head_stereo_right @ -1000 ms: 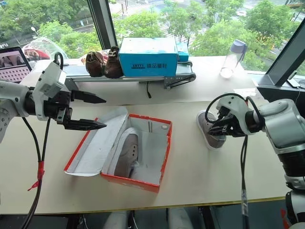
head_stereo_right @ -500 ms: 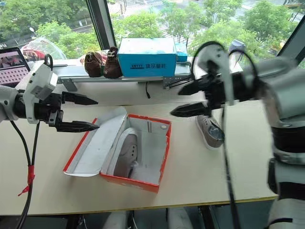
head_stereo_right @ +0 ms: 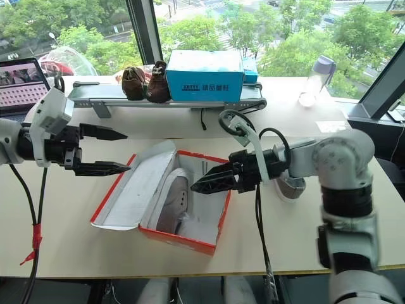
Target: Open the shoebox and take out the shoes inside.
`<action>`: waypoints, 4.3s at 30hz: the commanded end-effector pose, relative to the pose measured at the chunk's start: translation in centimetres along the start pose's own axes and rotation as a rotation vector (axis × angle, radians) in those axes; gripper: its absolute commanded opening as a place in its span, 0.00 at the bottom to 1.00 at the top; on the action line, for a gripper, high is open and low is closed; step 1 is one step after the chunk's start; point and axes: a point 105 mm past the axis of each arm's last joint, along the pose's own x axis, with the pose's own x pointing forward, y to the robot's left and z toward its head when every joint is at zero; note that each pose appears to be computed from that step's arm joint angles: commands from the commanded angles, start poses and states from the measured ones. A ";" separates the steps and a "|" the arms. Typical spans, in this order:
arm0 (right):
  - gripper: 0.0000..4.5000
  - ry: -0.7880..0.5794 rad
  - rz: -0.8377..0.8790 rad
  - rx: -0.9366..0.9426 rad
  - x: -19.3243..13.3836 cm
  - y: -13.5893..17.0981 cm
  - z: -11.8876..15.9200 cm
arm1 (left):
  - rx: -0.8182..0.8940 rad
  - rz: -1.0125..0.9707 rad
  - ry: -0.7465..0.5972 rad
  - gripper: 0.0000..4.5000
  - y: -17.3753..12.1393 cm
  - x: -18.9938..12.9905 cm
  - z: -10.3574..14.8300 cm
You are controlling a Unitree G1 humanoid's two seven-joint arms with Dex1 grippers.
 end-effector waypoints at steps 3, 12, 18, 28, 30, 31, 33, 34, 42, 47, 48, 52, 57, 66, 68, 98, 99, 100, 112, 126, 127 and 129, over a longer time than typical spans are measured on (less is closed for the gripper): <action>0.98 0.059 0.124 0.201 2.0 0.6 0.4 | 0.044 -0.004 -0.025 1.00 0.1 0.1 1.0; 0.98 0.050 0.121 0.331 6.7 -2.2 1.3 | 0.047 -0.002 -0.014 1.00 0.1 -0.1 1.1; 0.98 0.043 0.088 0.370 8.9 -3.2 0.9 | 0.041 0.011 -0.001 1.00 -0.1 -0.6 1.2; 0.98 0.094 0.057 0.355 7.9 -3.3 -0.6 | 0.027 0.019 0.013 1.00 -0.3 -0.9 1.0; 0.98 0.094 0.046 0.350 7.5 -3.3 -0.5 | 0.026 0.018 0.012 1.00 -0.3 -0.9 1.0; 0.98 0.095 0.041 0.351 7.2 -3.4 -0.6 | 0.026 0.017 0.011 1.00 -0.3 -0.9 1.0; 0.98 0.097 0.031 0.352 7.1 -3.5 -0.9 | 0.025 0.016 0.012 1.00 -0.3 -0.9 1.0; 0.98 0.097 0.027 0.356 7.1 -3.7 -1.2 | 0.025 0.015 0.012 1.00 -0.3 -0.9 1.0; 0.98 0.011 -0.011 0.400 9.6 -5.0 -2.1 | 0.028 0.012 0.023 1.00 -0.2 -1.1 1.2; 0.98 -0.071 -0.016 0.415 11.6 -4.8 -1.2 | 0.030 0.014 0.031 1.00 -0.1 -1.4 1.3; 0.98 -0.085 -0.020 0.417 12.0 -4.7 -1.0 | 0.031 0.015 0.032 1.00 -0.1 -1.4 1.3; 0.98 -0.121 -0.047 0.418 13.2 -4.4 -0.5 | 0.035 0.017 0.036 1.00 -0.2 -1.6 1.4; 0.66 -0.161 -0.080 0.428 13.6 -4.3 -0.3 | 0.037 0.021 0.040 1.00 -0.2 -1.7 1.4; 0.01 -0.181 -0.122 0.417 13.5 -4.3 0.6 | 0.041 0.022 0.039 1.00 -0.2 -1.7 1.5; 0.01 -0.178 -0.126 0.409 13.4 -4.3 0.7 | 0.041 0.021 0.038 1.00 -0.2 -1.6 1.5; 0.01 -0.186 -0.153 -0.069 0.6 2.0 7.5 | 0.043 0.000 0.013 1.00 0.2 -0.3 0.9; 0.01 -0.188 -0.171 -0.087 -0.2 2.4 7.8 | 0.042 -0.003 0.010 1.00 0.2 -0.1 0.8; 0.01 -0.188 -0.180 -0.096 -0.8 2.6 7.9 | 0.042 -0.004 0.008 1.00 0.2 -0.1 0.8; 0.01 -0.061 -0.655 -0.319 -8.1 -0.5 5.7 | 0.047 -0.027 -0.022 1.00 0.4 1.1 0.5; 0.01 0.263 -0.698 -0.396 -10.6 -5.4 2.4 | 0.040 -0.024 -0.030 1.00 0.1 1.6 0.0; 0.01 0.265 -0.695 -0.383 -10.6 -5.7 2.3 | 0.039 -0.022 -0.028 1.00 0.0 1.6 0.0; 0.01 0.273 -0.695 -0.352 -10.8 -6.6 1.9 | 0.036 -0.020 -0.027 1.00 -0.1 1.5 -0.1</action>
